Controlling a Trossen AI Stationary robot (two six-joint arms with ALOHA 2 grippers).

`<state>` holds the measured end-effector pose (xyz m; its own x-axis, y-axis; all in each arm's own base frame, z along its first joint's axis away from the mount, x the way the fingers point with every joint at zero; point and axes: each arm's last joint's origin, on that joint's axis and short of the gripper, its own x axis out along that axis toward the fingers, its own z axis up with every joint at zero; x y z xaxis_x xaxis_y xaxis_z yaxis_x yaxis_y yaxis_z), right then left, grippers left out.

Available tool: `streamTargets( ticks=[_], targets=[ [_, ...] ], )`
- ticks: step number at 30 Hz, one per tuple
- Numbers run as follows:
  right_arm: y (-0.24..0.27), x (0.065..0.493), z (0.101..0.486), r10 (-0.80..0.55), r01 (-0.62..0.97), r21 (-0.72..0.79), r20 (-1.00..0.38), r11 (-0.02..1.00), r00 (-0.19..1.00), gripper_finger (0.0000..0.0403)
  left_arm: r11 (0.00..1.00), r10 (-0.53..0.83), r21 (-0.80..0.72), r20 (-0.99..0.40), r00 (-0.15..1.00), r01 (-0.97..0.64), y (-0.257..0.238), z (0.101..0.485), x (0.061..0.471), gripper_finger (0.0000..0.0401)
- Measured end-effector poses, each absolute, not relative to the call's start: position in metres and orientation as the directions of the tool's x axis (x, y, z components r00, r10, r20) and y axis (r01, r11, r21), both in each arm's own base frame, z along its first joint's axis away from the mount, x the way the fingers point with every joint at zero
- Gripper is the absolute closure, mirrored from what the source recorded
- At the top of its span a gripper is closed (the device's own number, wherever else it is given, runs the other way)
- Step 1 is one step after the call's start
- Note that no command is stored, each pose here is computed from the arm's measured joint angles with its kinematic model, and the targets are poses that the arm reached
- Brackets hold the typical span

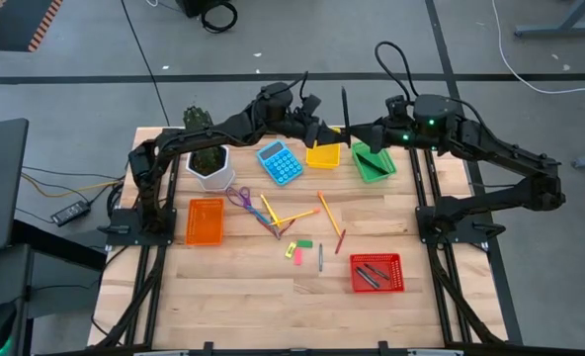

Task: Sort crayons/erasers/pens/pencils in bins
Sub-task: Put the black pen into the green bin

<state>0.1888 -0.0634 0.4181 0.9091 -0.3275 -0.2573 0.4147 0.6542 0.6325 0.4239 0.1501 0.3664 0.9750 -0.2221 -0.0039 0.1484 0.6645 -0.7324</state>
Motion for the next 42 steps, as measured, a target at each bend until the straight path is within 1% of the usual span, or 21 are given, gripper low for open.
streamTargets(
  ticks=[3,8,11,16,22,29,33,36,42],
  targets=[
    [-0.064,0.19,0.418,-0.322,0.411,0.645,-0.259,0.644,0.911,0.0288,0.659,-0.229,-0.739,-0.019,0.973,0.141,0.149,0.365,0.424,0.0386],
    [-0.064,0.199,0.414,-0.233,0.357,0.678,-0.272,0.642,0.934,0.0301,0.653,-0.255,-0.741,-0.022,0.967,0.156,0.148,0.365,0.424,0.0387],
    [-0.064,0.203,0.411,-0.202,0.346,0.686,-0.285,0.64,0.937,0.0307,0.651,-0.266,-0.741,-0.021,0.964,0.163,0.147,0.365,0.424,0.039],
    [-0.065,0.204,0.41,-0.199,0.347,0.686,-0.288,0.639,0.937,0.0314,0.651,-0.267,-0.741,-0.022,0.963,0.164,0.146,0.364,0.425,0.0383],
    [-0.063,0.201,0.412,-0.194,0.336,0.681,-0.279,0.651,0.941,0.0326,0.655,-0.268,-0.736,-0.016,0.963,0.17,0.142,0.365,0.426,0.0389],
    [-0.063,0.201,0.413,-0.189,0.33,0.663,-0.278,0.672,0.942,0.0354,0.652,-0.284,-0.737,-0.018,0.959,0.179,0.142,0.365,0.426,0.0381],
    [-0.063,0.201,0.413,-0.189,0.329,0.654,-0.277,0.681,0.942,0.0356,0.652,-0.284,-0.737,-0.019,0.959,0.178,0.142,0.365,0.426,0.0383],
    [-0.063,0.201,0.413,-0.198,0.335,0.646,-0.277,0.685,0.94,0.0356,0.651,-0.284,-0.738,-0.02,0.959,0.177,0.142,0.365,0.426,0.0371],
    [-0.065,0.199,0.412,-0.283,0.406,0.615,-0.292,0.677,0.914,0.0356,0.643,-0.28,-0.748,-0.035,0.959,0.161,0.144,0.363,0.425,0.031]
  ],
)
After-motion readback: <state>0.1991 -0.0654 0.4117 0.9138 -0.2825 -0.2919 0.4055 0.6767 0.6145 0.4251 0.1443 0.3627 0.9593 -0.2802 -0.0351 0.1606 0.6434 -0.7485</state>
